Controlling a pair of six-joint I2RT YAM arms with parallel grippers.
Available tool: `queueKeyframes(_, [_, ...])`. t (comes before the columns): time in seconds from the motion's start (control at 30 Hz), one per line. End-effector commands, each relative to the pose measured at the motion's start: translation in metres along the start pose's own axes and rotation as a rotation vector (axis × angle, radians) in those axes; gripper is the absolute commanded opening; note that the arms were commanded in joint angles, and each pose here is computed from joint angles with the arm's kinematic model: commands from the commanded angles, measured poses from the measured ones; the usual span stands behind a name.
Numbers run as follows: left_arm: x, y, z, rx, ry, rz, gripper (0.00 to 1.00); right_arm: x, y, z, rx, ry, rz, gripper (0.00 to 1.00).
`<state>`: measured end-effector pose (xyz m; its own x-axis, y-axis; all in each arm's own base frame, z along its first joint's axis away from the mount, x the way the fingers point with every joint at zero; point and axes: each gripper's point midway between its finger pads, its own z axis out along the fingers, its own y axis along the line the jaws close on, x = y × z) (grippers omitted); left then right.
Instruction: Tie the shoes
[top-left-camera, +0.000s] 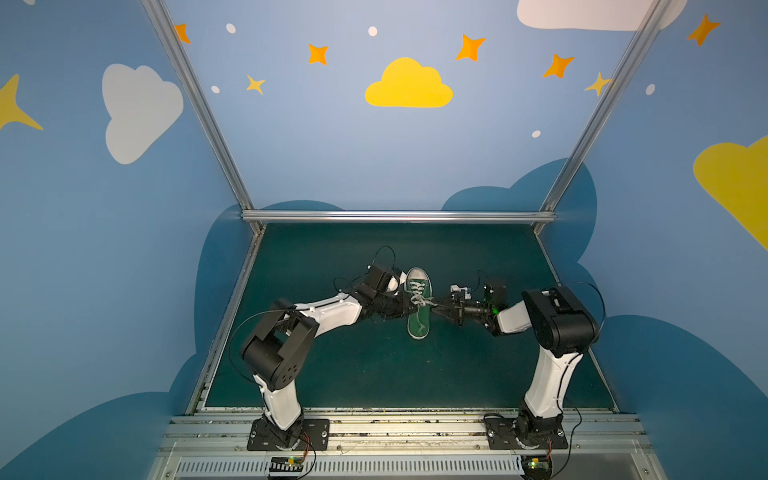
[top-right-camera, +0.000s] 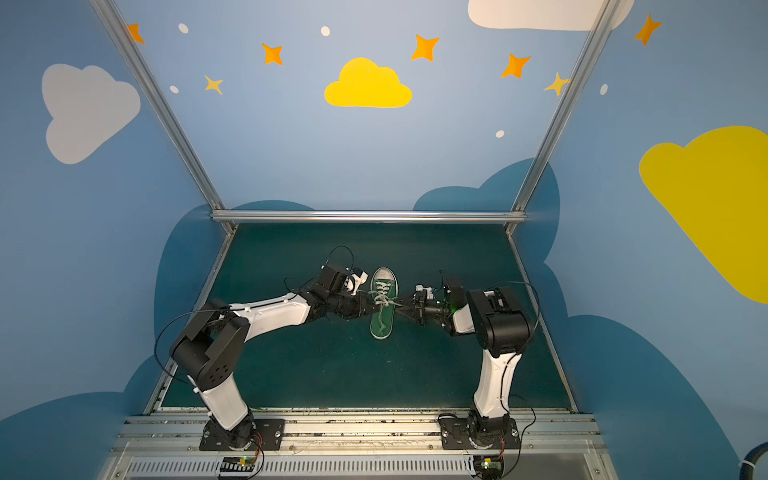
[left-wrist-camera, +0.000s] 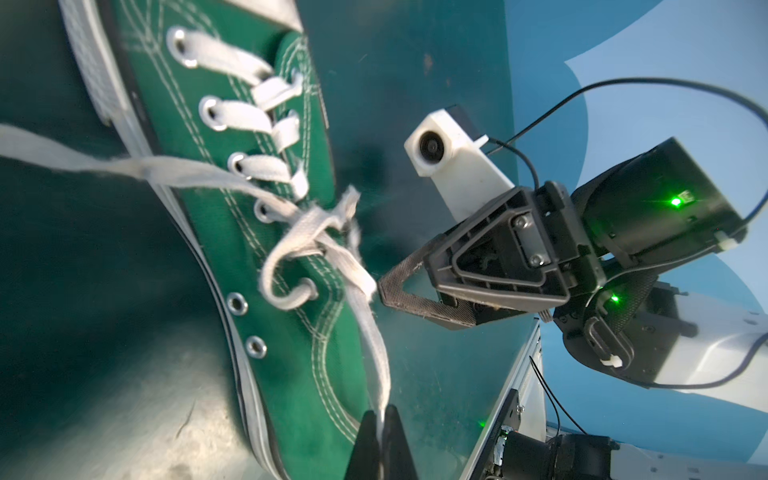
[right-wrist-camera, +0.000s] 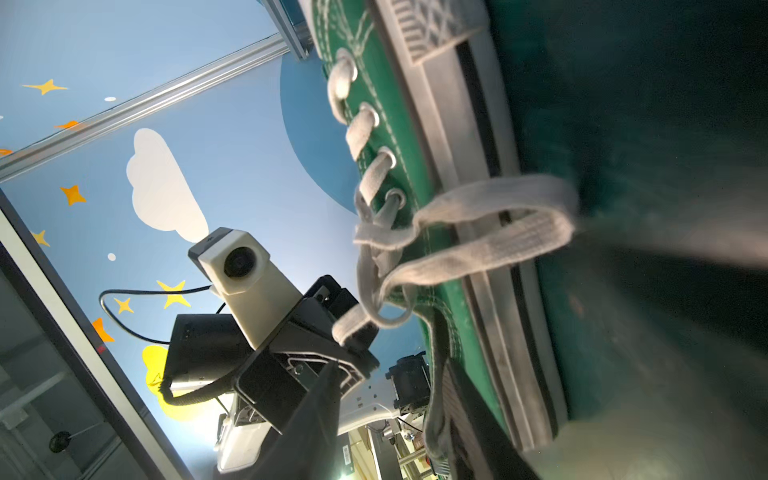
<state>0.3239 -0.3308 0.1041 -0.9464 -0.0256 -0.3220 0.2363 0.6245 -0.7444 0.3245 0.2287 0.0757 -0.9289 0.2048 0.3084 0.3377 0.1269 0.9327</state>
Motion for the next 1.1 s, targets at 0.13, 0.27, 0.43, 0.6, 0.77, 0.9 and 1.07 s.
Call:
queueKeyframes(0.13, [-0.021, -0.025, -0.031, -0.003, -0.051, 0.059, 0.04, 0.023, 0.013, -0.018, 0.112, -0.031, -0.153, 0.42])
queueKeyframes(0.27, [-0.045, -0.055, -0.047, 0.025, -0.084, 0.116, 0.04, 0.036, 0.038, -0.034, 0.267, -0.106, -0.407, 0.42])
queueKeyframes(0.43, [-0.066, -0.08, -0.055, 0.066, -0.1, 0.16, 0.04, 0.048, 0.079, -0.059, 0.314, -0.293, -0.775, 0.46])
queueKeyframes(0.6, [-0.08, -0.097, -0.06, 0.094, -0.114, 0.186, 0.04, 0.054, 0.112, -0.072, 0.337, -0.435, -1.076, 0.51])
queueKeyframes(0.77, [-0.085, -0.109, -0.065, 0.122, -0.124, 0.194, 0.04, 0.054, 0.125, -0.064, 0.367, -0.417, -1.288, 0.54])
queueKeyframes(0.9, [-0.086, -0.115, -0.07, 0.138, -0.134, 0.195, 0.04, 0.051, 0.128, -0.046, 0.351, -0.345, -1.364, 0.54])
queueKeyframes(1.07, [-0.088, -0.122, -0.076, 0.154, -0.15, 0.199, 0.04, 0.046, 0.125, -0.017, 0.32, -0.23, -1.389, 0.49])
